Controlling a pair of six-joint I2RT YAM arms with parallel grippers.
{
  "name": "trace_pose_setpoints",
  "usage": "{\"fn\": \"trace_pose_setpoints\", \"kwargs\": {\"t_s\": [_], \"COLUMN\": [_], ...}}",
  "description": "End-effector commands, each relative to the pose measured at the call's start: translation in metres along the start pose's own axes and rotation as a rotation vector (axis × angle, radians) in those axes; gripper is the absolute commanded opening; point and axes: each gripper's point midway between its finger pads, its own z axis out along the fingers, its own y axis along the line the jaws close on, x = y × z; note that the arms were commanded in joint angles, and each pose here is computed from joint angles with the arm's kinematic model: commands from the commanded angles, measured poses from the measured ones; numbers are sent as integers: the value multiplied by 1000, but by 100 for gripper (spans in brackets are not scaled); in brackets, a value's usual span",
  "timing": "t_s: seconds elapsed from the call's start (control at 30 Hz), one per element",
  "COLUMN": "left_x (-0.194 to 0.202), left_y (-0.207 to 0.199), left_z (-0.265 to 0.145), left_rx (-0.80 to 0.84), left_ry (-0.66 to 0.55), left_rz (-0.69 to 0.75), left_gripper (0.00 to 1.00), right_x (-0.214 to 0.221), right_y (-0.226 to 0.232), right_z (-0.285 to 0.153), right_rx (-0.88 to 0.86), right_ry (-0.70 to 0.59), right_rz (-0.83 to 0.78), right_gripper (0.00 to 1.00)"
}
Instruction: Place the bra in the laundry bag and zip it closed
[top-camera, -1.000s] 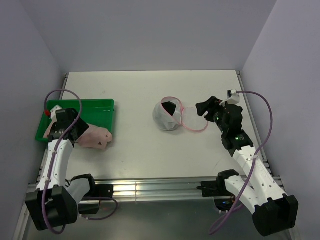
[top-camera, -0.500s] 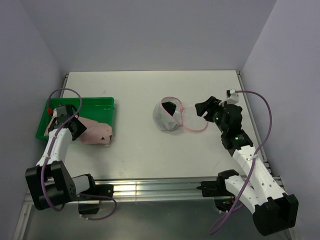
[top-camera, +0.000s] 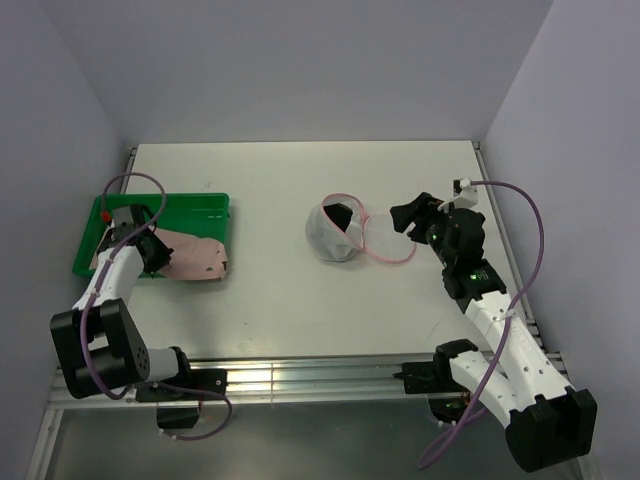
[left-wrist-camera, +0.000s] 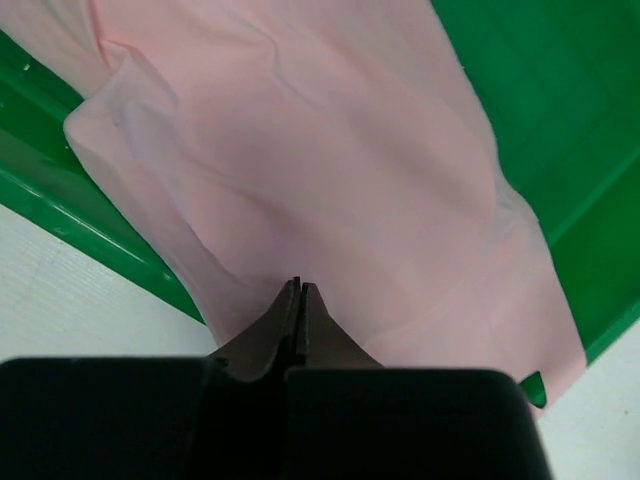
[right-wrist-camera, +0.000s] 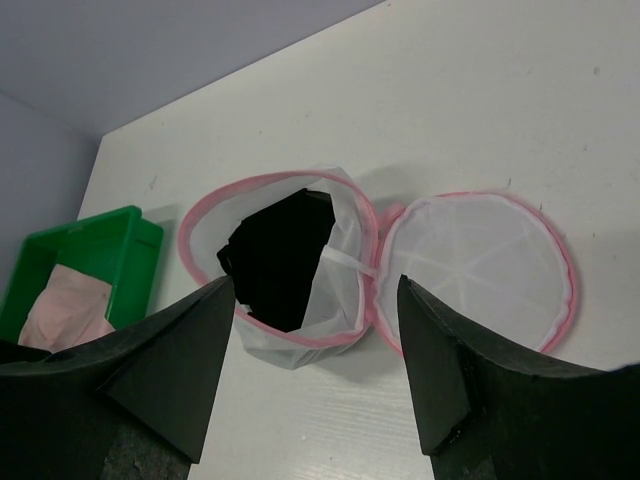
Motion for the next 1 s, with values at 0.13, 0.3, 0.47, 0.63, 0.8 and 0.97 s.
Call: {"fn": "trace_pose_setpoints", "kwargs": {"t_s": [0.13, 0.3, 0.47, 0.63, 0.8, 0.97], "left_x": [-40, -27, -29, -30, -23, -43], "left_y": [-32, -31, -30, -29, -16, -31], "left_z": [-37, -3, 24, 50, 73, 57], "left_rx": [166, 101, 38, -16, -99, -31], "left_ry": [-158, -21, 33, 78, 107, 34], "left_rz": [3, 14, 35, 44, 82, 61], "left_gripper": [0, 57, 77, 77, 34, 0], "right_x": [-7, -4, -3, -1, -1, -1], "right_y": [12, 11, 12, 14, 15, 18], "right_z": [2, 4, 5, 7, 5, 4], "right_rx": [-49, -51, -52, -55, -57, -71], "right_ry": [-20, -15, -20, -8, -8, -8], "right_rz": [-11, -8, -13, -23, -30, -26], "right_gripper": [73, 73, 73, 72, 72, 72]}}
